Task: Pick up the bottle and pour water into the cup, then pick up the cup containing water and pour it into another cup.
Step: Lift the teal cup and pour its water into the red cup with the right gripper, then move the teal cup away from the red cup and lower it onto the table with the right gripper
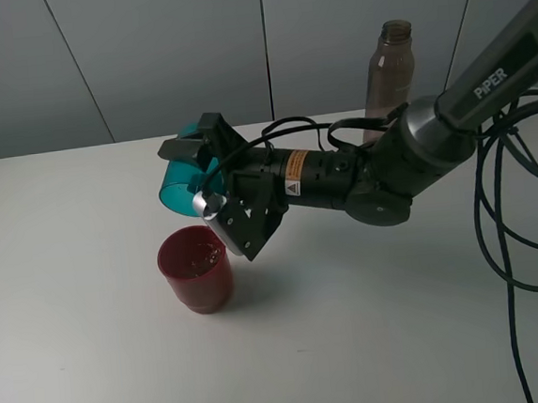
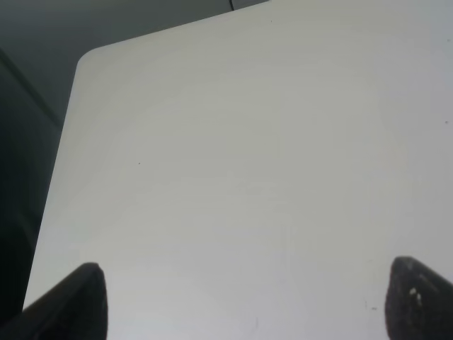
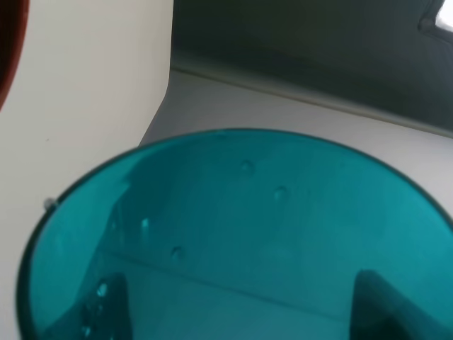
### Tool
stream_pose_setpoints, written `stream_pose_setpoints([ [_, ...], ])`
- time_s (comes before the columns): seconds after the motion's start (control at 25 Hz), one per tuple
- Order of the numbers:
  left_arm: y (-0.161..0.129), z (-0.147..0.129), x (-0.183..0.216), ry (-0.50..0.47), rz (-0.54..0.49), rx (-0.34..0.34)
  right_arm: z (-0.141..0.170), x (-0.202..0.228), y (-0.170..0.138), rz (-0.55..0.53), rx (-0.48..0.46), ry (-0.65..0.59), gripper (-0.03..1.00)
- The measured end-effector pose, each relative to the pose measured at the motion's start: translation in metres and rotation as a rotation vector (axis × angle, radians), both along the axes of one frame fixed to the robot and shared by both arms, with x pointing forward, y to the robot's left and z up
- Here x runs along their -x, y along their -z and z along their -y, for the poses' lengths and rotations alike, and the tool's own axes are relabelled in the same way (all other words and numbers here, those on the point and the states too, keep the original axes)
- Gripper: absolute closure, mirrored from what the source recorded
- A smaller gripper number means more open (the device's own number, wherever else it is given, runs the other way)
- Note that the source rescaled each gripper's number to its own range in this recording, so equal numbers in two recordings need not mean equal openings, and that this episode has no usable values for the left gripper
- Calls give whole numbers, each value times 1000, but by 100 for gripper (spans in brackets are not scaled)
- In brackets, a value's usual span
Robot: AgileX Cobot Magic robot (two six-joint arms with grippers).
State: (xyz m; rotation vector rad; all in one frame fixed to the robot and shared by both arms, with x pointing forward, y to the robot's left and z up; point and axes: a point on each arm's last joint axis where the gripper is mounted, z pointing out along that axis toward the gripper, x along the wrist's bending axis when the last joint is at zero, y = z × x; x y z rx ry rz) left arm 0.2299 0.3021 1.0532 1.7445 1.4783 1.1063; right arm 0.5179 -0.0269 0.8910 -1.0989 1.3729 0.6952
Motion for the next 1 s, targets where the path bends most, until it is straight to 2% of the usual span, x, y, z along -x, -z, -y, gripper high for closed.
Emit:
stream_pose_setpoints([
  [0.12, 0, 0, 0, 0, 0, 0, -1, 0, 0, -11, -8, 2, 93],
  [0.2, 0, 0, 0, 0, 0, 0, 0, -1, 0, -78, -41, 32, 93],
  [0.32, 0, 0, 0, 0, 0, 0, 1, -4, -2, -256, -137, 93, 93],
  [0.68, 0, 0, 0, 0, 0, 0, 8, -14, -17, -926, -522, 322, 93],
  [0.8, 0, 0, 0, 0, 0, 0, 12, -17, -13, -1100, -604, 399, 93],
  [1.0, 0, 0, 0, 0, 0, 0, 34, -34, -5, -1280, -708, 578, 93],
])
